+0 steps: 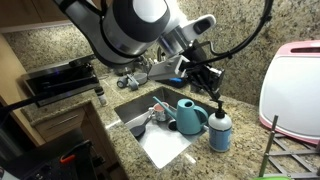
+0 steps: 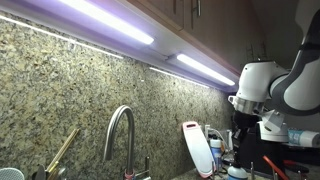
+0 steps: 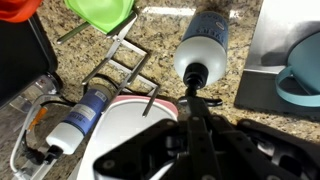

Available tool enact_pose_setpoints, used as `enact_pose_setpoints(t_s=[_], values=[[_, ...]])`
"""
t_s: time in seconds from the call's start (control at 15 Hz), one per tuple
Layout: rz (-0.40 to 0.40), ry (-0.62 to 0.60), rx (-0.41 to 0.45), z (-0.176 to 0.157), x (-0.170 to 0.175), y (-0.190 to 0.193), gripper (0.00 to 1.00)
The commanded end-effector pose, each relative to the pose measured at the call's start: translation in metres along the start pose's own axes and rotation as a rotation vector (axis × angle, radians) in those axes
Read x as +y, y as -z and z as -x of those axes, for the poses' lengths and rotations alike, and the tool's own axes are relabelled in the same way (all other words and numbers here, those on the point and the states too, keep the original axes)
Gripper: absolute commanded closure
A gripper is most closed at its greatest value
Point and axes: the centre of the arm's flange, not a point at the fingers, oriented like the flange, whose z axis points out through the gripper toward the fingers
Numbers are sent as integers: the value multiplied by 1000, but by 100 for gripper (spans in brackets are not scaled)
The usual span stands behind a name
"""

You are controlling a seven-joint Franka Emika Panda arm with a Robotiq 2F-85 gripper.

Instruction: Press the pump on the bottle

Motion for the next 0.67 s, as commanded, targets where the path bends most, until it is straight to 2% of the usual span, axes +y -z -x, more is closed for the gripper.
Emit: enact_pose_setpoints(t_s=[0.0, 0.6], values=[[-9, -22, 0, -4, 0, 3, 100], [-17, -59, 7, -6, 13, 8, 100]])
